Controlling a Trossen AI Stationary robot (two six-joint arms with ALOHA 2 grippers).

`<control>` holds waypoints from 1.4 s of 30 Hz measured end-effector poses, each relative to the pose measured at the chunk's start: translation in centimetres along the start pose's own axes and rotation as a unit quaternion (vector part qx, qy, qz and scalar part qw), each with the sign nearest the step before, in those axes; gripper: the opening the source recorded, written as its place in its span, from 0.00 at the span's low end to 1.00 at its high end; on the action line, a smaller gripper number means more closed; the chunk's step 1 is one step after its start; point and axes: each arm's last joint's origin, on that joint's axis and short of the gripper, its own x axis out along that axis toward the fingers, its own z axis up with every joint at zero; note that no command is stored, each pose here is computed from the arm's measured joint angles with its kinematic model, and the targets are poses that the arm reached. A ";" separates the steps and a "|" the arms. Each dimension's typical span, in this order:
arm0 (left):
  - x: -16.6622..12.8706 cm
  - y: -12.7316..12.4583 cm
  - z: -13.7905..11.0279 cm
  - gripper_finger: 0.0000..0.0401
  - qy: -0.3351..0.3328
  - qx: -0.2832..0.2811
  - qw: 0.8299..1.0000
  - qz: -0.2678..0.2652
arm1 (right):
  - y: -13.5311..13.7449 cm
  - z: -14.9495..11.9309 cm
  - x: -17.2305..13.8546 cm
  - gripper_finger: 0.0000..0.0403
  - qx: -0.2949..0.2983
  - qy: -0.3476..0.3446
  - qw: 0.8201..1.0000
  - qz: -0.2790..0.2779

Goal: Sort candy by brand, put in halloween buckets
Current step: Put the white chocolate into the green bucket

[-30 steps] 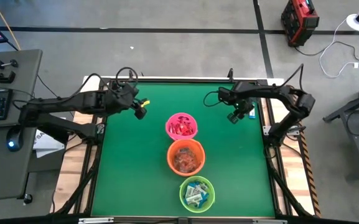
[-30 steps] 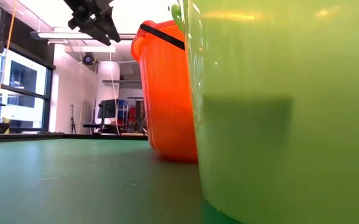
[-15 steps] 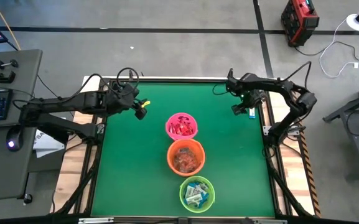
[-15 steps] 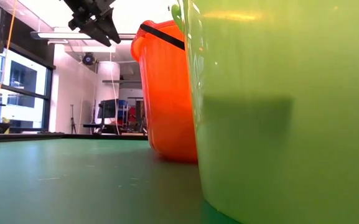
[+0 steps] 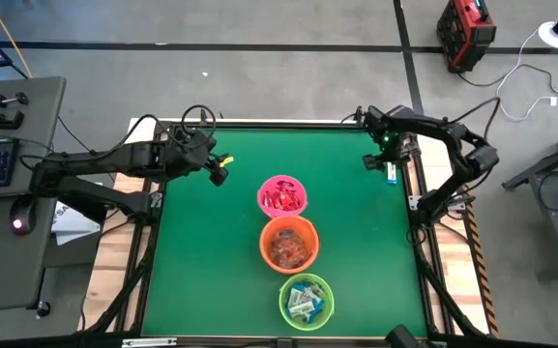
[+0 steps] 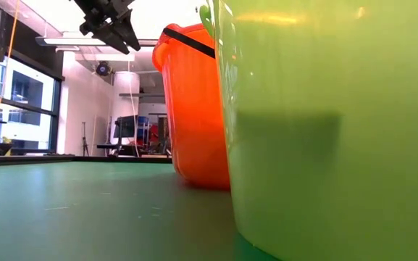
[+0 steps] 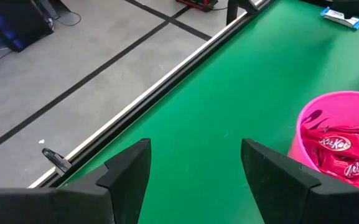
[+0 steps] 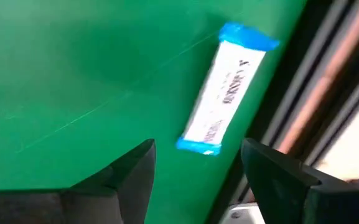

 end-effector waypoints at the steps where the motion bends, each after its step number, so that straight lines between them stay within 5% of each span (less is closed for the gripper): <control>1: 0.0 0.0 0.0 0.60 0.000 0.000 1.000 0.000 | -0.1 0.0 0.0 0.57 0.002 0.005 1.000 0.010; 9: 0.0 0.0 0.0 0.60 0.000 -0.012 1.000 0.000 | -0.5 -1.2 2.4 0.57 0.010 0.046 0.999 0.006; 29: 0.0 0.0 0.0 0.60 0.000 -0.014 1.000 0.000 | -0.3 -1.4 4.7 0.56 0.064 0.001 0.997 0.046; 33: 0.0 0.0 0.0 0.60 0.000 -0.016 1.000 0.000 | -0.2 -1.4 4.7 0.46 0.064 0.000 0.997 0.049; 42: 0.0 0.0 0.0 0.60 0.000 -0.023 1.000 0.000 | -0.1 -1.2 4.8 0.02 0.065 -0.011 0.997 0.044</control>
